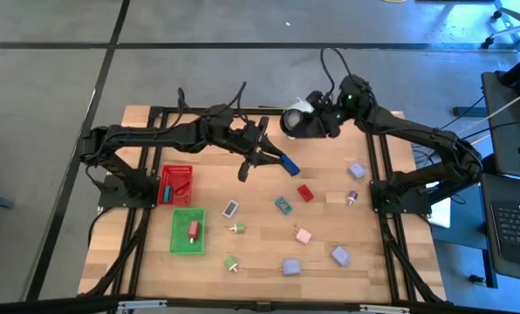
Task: Pick & Place Office items
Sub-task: Put the blue digital timer into the red bin, then put the top purple charger adapter into the green bin
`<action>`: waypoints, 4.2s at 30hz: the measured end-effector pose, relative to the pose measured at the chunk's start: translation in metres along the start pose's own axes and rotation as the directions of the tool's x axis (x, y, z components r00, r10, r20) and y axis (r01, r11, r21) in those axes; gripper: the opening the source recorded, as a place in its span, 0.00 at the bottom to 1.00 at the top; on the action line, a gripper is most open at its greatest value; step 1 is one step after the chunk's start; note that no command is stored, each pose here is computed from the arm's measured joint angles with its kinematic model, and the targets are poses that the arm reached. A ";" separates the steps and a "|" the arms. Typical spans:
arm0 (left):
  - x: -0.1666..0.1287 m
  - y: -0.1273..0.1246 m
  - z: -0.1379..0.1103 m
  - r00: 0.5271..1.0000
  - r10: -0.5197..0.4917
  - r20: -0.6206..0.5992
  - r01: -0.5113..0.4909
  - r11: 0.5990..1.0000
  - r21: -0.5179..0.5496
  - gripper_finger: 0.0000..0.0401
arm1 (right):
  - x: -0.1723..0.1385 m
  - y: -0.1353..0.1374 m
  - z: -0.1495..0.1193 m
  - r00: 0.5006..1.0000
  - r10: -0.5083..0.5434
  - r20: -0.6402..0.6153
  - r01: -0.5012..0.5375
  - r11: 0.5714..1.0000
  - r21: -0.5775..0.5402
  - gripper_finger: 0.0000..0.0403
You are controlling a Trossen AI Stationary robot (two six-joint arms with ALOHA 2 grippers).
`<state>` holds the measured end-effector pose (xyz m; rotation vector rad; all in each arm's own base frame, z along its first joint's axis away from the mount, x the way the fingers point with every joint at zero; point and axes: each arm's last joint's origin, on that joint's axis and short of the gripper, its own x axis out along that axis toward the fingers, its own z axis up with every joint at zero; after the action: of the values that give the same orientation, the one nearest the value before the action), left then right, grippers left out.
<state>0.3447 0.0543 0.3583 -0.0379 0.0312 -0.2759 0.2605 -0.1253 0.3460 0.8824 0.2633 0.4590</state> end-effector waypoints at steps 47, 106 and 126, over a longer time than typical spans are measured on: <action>-0.175 -0.076 -0.138 -0.007 -0.073 -0.997 -0.910 0.414 -0.024 0.16 | -0.046 0.015 0.008 0.978 -0.133 0.159 0.168 0.957 -0.237 0.75; -0.130 -0.046 0.017 0.616 0.492 -0.615 -0.705 0.693 -0.152 0.38 | -0.096 -0.029 -0.081 0.153 -0.897 -0.414 0.983 0.179 -0.026 0.75; -0.128 -0.045 0.019 0.633 0.495 -0.595 -0.686 0.716 -0.134 0.37 | -0.108 -0.053 -0.134 -0.102 -0.777 -0.621 0.995 -0.092 -0.048 0.75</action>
<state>0.2095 0.0463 0.3829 -0.3077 0.6399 0.4233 0.1263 -0.1163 0.2262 0.7568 1.4829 -0.9407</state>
